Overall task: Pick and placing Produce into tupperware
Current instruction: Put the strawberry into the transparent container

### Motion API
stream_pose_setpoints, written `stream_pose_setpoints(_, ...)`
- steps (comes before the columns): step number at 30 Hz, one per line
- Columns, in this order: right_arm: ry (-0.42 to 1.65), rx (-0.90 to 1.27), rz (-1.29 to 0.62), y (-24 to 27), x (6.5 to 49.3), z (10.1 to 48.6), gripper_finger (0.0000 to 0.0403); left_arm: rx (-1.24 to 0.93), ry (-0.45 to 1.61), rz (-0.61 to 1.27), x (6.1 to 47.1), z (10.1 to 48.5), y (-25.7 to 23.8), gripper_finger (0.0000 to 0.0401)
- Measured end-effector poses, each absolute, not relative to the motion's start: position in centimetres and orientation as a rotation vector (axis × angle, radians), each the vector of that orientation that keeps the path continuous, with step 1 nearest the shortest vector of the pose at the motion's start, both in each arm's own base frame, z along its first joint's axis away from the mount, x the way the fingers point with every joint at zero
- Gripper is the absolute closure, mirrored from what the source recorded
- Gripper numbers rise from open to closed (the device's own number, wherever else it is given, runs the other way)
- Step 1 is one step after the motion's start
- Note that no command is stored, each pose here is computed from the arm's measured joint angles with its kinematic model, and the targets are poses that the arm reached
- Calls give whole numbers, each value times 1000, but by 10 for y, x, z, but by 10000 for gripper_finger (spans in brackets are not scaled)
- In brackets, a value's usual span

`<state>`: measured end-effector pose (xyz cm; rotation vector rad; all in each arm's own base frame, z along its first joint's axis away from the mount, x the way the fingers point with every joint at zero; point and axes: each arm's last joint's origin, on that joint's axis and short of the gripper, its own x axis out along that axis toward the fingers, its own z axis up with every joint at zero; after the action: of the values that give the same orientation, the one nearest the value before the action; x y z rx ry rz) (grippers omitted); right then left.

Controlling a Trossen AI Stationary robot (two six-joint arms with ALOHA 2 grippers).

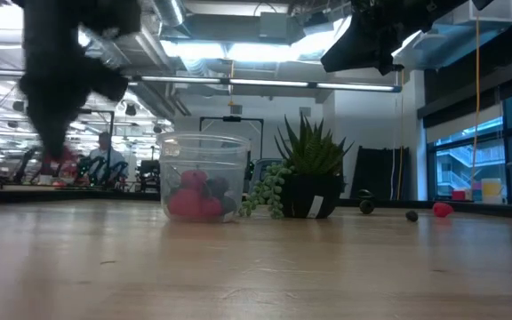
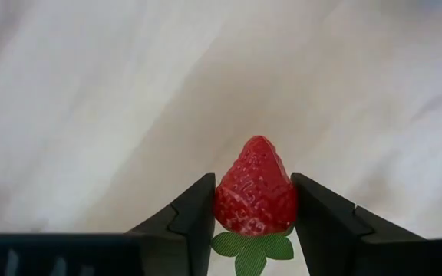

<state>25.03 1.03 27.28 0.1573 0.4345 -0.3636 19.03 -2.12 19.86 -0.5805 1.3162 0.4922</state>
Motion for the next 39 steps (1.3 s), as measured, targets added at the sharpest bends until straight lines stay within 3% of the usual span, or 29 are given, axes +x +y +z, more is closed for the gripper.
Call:
stream_pose_setpoints(8, 425, 159, -362, 10, 251, 274, 299, -461, 919, 223, 236, 274, -25, 251)
stream_pose_setpoints(13, 419, 160, -362, 10, 251, 274, 299, -339, 881, 188, 264, 293, -22, 256)
stream_pose_setpoints(25, 420, 163, -362, 10, 251, 274, 299, -218, 1117, 163, 327, 240, -24, 248)
stream_pose_setpoints(33, 421, 163, -363, 10, 251, 274, 299, -204, 1239, 178, 341, 202, -26, 247)
stream_pose_setpoints(39, 421, 163, -363, 10, 251, 274, 299, -213, 1240, 167, 341, 202, -26, 247)
